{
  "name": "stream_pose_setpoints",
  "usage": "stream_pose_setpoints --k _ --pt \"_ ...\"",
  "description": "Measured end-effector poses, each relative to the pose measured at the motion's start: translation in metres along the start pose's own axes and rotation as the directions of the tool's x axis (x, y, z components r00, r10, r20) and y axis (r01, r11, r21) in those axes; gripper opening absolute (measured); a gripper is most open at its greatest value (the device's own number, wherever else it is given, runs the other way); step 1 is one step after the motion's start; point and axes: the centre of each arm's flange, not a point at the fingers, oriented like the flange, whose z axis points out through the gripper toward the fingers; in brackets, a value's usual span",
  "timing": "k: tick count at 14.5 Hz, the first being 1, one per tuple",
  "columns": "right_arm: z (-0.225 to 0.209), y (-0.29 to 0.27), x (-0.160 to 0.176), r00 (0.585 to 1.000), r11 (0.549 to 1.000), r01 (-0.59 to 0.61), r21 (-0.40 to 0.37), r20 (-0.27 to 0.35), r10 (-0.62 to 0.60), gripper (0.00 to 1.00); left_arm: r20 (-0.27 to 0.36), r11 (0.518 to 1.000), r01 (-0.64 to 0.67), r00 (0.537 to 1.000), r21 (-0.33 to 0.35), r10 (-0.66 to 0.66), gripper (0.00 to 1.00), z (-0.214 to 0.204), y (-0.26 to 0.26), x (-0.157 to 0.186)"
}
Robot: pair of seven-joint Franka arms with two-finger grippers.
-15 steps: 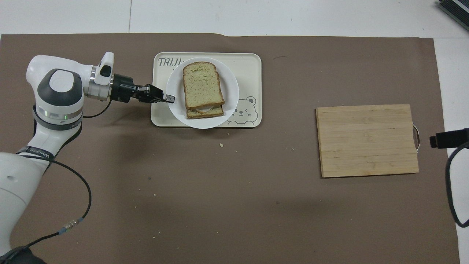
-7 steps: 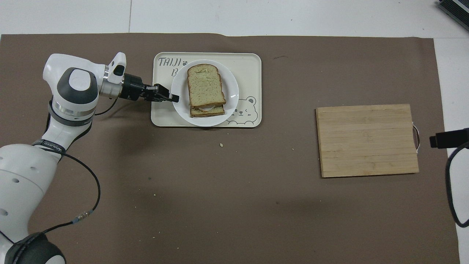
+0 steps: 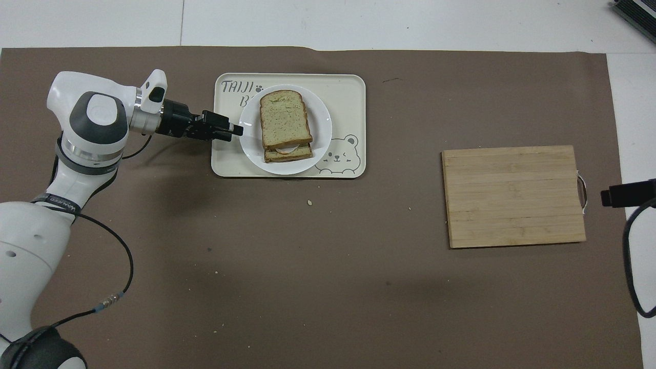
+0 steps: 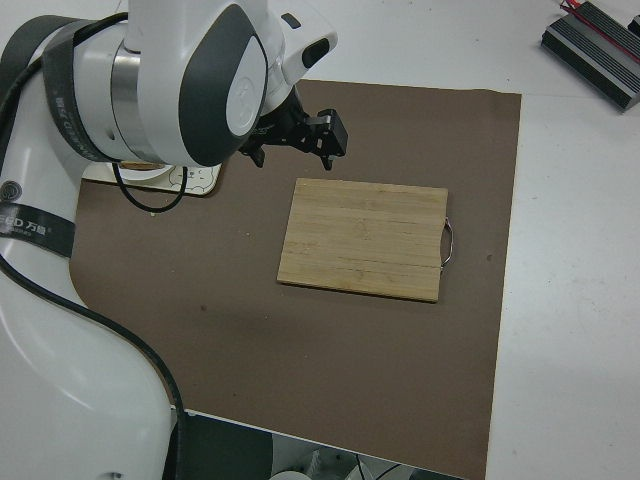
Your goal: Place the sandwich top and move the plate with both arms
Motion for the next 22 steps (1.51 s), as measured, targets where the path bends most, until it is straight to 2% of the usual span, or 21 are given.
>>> stream_pose_setpoints --k 2,4,6,9,12,13,17,22 --pt "0.0 0.0 0.0 1.0 1.0 0.0 0.0 0.0 0.0 1.0 -0.009 0.998 -0.019 1.0 0.056 0.02 0.98 -0.025 0.013 0.0" --pt "0.0 0.0 0.0 1.0 1.0 0.0 0.0 0.0 0.0 1.0 0.005 0.986 -0.026 1.0 0.165 0.025 1.0 -0.048 0.037 -0.003" --pt "0.0 0.0 0.0 1.0 1.0 0.0 0.0 0.0 0.0 1.0 0.013 0.954 -0.028 1.0 0.299 0.025 1.0 -0.072 0.062 -0.008" --pt "0.0 0.0 0.0 1.0 1.0 0.0 0.0 0.0 0.0 1.0 0.0 0.864 -0.009 1.0 0.503 0.011 1.0 -0.111 0.092 -0.018" --pt "0.0 0.0 0.0 1.0 1.0 0.0 0.0 0.0 0.0 1.0 -0.02 0.768 0.015 1.0 0.64 -0.002 1.0 -0.141 0.122 -0.032" --pt "0.0 0.0 0.0 1.0 1.0 0.0 0.0 0.0 0.0 1.0 -0.029 0.74 0.022 1.0 0.672 -0.004 1.0 -0.151 0.136 -0.038" --pt "0.0 0.0 0.0 1.0 1.0 0.0 0.0 0.0 0.0 1.0 -0.044 0.68 0.026 0.999 0.732 0.009 1.0 -0.202 0.193 -0.075" --pt "0.0 0.0 0.0 1.0 1.0 0.0 0.0 0.0 0.0 1.0 -0.065 0.635 0.079 0.997 0.768 -0.046 1.0 -0.248 0.259 -0.138"
